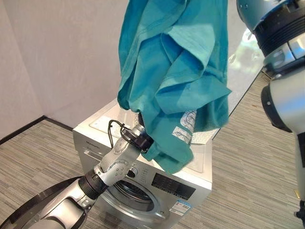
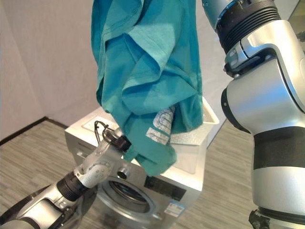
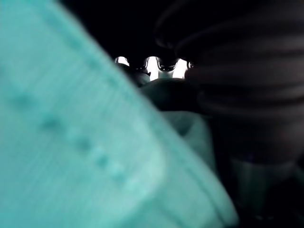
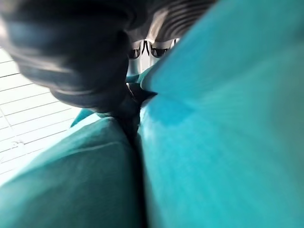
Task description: Grab the laundry basket,head to the washer,open it,put in the laundry and shut it.
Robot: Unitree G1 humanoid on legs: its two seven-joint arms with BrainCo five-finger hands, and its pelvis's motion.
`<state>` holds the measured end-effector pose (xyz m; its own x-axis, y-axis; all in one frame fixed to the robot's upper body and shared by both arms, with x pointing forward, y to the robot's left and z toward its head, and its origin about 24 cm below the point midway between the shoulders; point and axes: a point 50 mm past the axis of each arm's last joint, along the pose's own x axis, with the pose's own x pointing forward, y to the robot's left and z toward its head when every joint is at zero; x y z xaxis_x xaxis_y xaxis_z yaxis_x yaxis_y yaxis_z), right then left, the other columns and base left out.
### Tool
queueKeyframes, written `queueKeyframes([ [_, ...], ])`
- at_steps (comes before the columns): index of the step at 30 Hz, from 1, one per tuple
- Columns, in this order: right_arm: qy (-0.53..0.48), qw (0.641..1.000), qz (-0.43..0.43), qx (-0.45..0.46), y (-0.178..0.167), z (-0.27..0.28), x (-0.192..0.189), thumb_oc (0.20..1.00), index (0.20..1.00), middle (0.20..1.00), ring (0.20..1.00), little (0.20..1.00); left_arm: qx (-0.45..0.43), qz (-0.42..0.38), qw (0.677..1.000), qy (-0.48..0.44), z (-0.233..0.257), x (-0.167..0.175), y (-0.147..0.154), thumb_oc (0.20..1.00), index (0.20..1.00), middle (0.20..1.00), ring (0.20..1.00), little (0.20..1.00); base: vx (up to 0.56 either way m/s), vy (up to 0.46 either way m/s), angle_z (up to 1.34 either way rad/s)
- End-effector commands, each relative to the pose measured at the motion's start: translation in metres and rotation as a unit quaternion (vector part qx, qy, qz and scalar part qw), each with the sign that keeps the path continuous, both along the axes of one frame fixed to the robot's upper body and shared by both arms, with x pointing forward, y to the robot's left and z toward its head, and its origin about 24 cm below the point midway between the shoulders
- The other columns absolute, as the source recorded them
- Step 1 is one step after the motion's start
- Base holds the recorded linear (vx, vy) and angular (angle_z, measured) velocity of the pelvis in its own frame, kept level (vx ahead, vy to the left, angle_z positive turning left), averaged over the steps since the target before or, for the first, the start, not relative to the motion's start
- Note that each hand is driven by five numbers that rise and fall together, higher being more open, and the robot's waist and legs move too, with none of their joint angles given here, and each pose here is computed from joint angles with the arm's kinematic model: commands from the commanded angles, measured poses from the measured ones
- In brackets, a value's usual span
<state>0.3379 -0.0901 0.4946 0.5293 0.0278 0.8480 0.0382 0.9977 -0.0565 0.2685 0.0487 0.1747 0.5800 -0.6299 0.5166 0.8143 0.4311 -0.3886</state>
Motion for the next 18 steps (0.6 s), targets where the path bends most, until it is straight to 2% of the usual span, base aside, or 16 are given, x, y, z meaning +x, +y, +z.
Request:
queueKeyframes([
  [1, -0.014, 0.998, -0.017, 0.056, -0.031, 0.016, -0.006, 0.200, 0.200, 0.200, 0.200, 0.200, -0.071, -0.026, 0.997, -0.034, 0.022, -0.009, 0.004, 1.000, 1.000, 1.000, 1.000, 1.000, 0.00, 0.000, 0.00],
  [7, -0.011, 0.998, -0.049, 0.031, -0.040, 0.008, -0.001, 0.200, 0.200, 0.200, 0.200, 0.200, -0.116, -0.049, 0.991, -0.044, 0.031, -0.018, 0.007, 1.000, 1.000, 1.000, 1.000, 1.000, -0.01, 0.011, -0.01],
  [10, -0.023, 0.999, -0.037, 0.000, -0.036, -0.018, 0.005, 0.200, 0.200, 0.200, 0.200, 0.200, -0.151, -0.042, 0.985, -0.073, 0.045, -0.026, 0.013, 1.000, 1.000, 1.000, 1.000, 1.000, -0.04, 0.030, -0.08],
  [14, -0.076, 0.997, 0.010, -0.029, -0.024, -0.042, -0.010, 0.200, 0.200, 0.200, 0.200, 0.200, -0.181, 0.003, 0.979, -0.090, 0.053, -0.027, 0.027, 1.000, 1.000, 1.000, 1.000, 1.000, -0.03, 0.031, -0.07],
  [18, -0.099, 0.994, 0.036, -0.028, -0.039, -0.084, -0.023, 0.200, 0.200, 0.200, 0.200, 0.200, -0.190, 0.050, 0.977, -0.081, 0.049, -0.025, 0.038, 1.000, 1.000, 1.000, 1.000, 1.000, -0.02, 0.022, -0.04],
])
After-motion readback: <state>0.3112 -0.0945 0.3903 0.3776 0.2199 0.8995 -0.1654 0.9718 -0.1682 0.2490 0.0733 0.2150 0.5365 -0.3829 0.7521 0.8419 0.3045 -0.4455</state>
